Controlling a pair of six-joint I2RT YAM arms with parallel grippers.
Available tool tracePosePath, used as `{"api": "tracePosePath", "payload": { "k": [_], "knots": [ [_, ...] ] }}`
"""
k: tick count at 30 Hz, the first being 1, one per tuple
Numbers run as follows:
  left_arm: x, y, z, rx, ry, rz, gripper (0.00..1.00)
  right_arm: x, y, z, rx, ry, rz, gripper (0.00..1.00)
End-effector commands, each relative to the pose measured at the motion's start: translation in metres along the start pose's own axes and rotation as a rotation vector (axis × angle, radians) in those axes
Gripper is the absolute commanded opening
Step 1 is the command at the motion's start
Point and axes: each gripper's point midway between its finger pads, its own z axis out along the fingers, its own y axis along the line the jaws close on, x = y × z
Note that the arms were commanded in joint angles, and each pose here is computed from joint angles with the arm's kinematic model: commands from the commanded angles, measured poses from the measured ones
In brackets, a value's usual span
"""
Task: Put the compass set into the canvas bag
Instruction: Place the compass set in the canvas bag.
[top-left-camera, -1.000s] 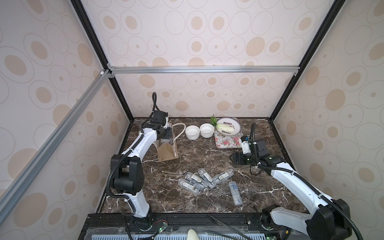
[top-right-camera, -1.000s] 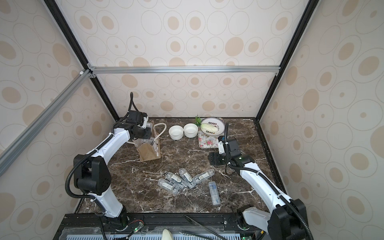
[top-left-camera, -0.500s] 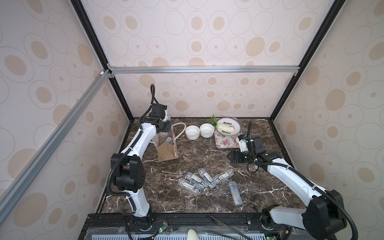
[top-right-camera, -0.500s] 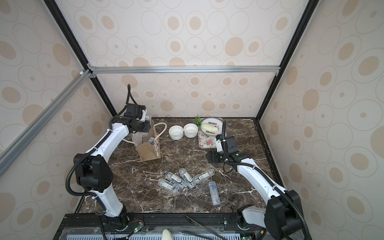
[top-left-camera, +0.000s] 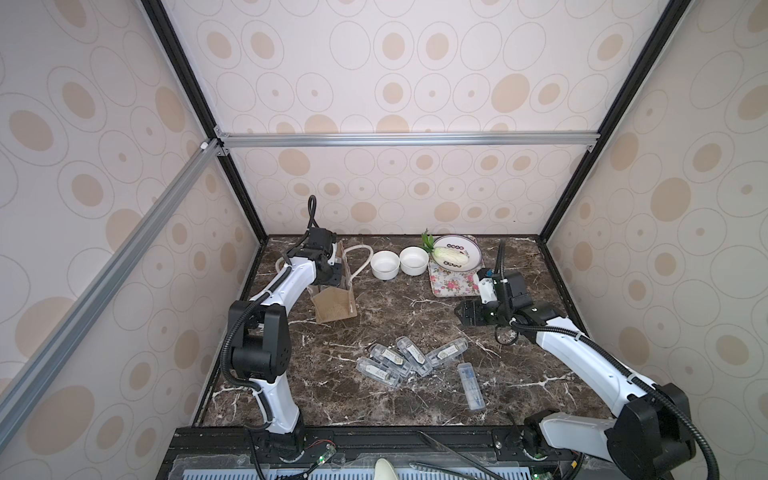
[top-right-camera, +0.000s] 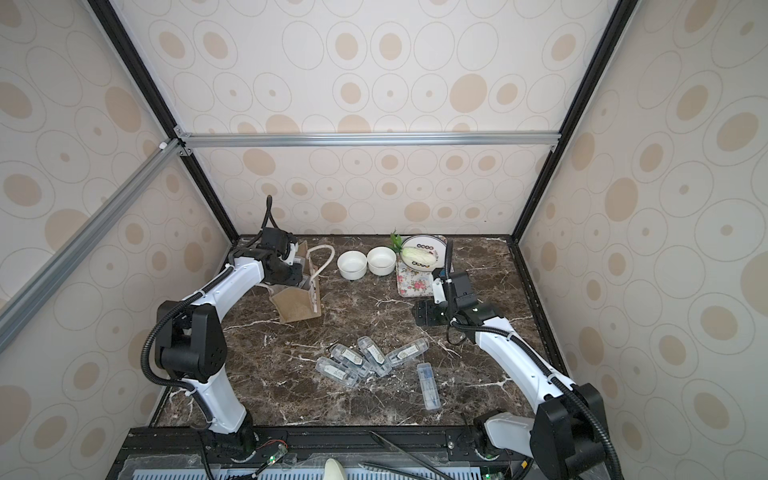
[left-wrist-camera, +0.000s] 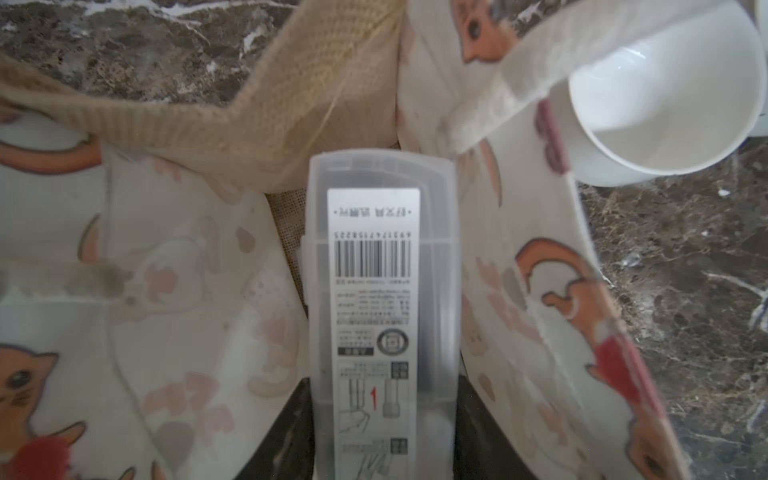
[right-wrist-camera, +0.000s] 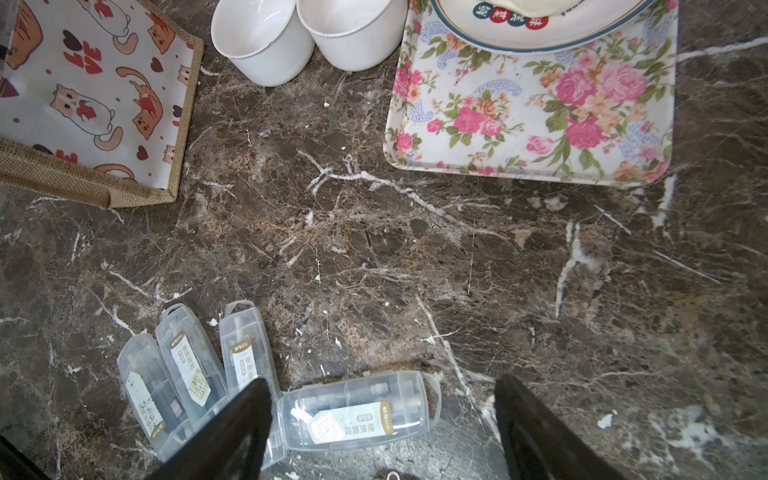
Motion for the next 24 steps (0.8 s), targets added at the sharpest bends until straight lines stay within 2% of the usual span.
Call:
{"api": "tracePosePath", "payload": {
  "k": [1,8,24],
  "knots": [
    [-0.009,0.001,-0.005,0.016,-0.037,0.009,0.38,0.002,0.002,-0.001,-0.005,0.003,0.006,0.86],
    [0.01,0.001,0.012,0.011,0.022,-0.017,0.38,0.006,0.001,0.004,-0.003,0.016,0.0,0.86],
    [0.023,-0.004,0.049,0.032,0.111,-0.084,0.38,0.015,-0.002,0.016,-0.003,0.043,0.006,0.86]
  ]
}}
